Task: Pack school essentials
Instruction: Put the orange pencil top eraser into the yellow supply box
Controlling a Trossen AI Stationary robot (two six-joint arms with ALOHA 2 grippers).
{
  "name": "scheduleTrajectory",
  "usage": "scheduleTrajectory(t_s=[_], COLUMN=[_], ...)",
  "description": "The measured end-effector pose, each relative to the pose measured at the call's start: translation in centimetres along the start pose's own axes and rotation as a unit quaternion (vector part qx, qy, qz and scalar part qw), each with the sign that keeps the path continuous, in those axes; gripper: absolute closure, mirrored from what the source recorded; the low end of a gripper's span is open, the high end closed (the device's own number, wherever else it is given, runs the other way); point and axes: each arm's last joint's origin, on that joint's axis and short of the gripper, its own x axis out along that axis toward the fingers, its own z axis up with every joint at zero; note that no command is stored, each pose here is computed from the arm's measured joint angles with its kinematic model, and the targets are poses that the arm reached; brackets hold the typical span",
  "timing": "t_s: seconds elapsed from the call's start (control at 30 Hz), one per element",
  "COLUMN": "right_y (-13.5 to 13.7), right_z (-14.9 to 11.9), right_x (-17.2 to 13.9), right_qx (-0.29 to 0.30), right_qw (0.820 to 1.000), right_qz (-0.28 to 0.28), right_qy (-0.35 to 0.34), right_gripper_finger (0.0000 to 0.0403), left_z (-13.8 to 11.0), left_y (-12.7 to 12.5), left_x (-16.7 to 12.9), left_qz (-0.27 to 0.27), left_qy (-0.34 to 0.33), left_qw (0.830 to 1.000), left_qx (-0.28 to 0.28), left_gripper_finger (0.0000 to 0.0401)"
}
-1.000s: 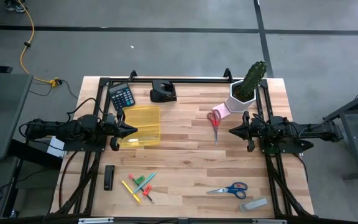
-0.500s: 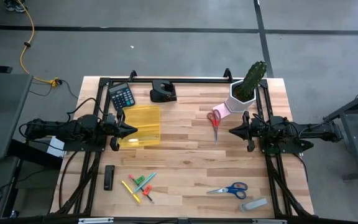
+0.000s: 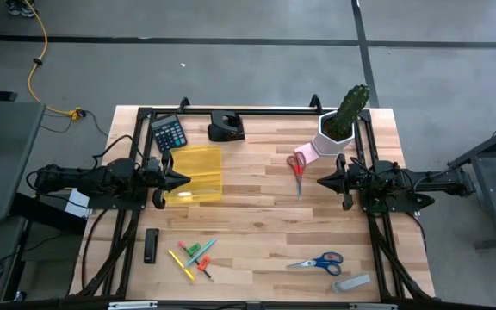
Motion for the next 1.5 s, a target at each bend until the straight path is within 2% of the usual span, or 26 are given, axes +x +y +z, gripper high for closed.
scheduleTrajectory(t_s=[0.27, 0.33, 0.47, 0.57, 0.77, 0.9, 1.07, 1.23, 1.33, 1.4, 1.5], right_y=[0.0, 0.0, 0.0, 0.0, 0.0, 0.0, 0.0, 0.0, 0.0, 0.1, 0.0], right_z=[0.0, 0.0, 0.0, 0.0, 0.0, 0.0, 0.0, 0.0, 0.4, 1.2, 3.3], right_x=[0.0, 0.0, 0.0, 0.0, 0.0, 0.0, 0.0, 0.0, 0.0, -0.1, -0.6], right_qx=[0.0, 0.0, 0.0, 0.0, 0.0, 0.0, 0.0, 0.002, 0.038, 0.091, 0.202], right_qw=[1.0, 1.0, 1.0, 1.0, 1.0, 1.0, 1.0, 1.0, 0.999, 0.994, 0.962], right_qz=[0.0, 0.0, 0.0, 0.0, 0.0, 0.0, 0.0, 0.0, -0.002, 0.001, -0.01], right_qy=[0.0, 0.0, 0.0, 0.0, 0.0, 0.0, 0.0, 0.0, -0.019, -0.064, -0.183], right_gripper_finger=[0.0402, 0.0402, 0.0402, 0.0402, 0.0402, 0.0402, 0.0402, 0.0402, 0.0402, 0.0402, 0.0402], left_z=[0.2, 0.5, 2.3, 4.3, 9.1, 11.3, 12.6, 12.8, 13.1, 13.3, 13.7], left_y=[0.0, 0.0, -0.4, -0.7, -1.8, -2.5, -2.9, -3.0, -3.1, -3.1, -3.2], left_x=[0.0, 0.0, -0.1, 0.0, 2.6, 5.1, 7.9, 9.1, 9.2, 9.2, 8.9], left_qz=[0.008, 0.01, -0.003, 0.019, 0.062, 0.079, 0.089, 0.089, 0.083, 0.081, 0.073], left_qy=[-0.011, -0.027, -0.121, -0.135, -0.049, 0.017, 0.042, 0.044, 0.028, 0.021, 0.007], left_qw=[1.0, 0.999, 0.991, 0.988, 0.996, 0.996, 0.994, 0.994, 0.995, 0.995, 0.996], left_qx=[-0.001, -0.023, -0.064, -0.069, -0.039, -0.035, -0.045, -0.045, -0.046, -0.047, -0.049], left_gripper_finger=[0.04, 0.04, 0.0401, 0.0401, 0.0401, 0.0401, 0.0401, 0.0401, 0.0401, 0.0401, 0.0401])
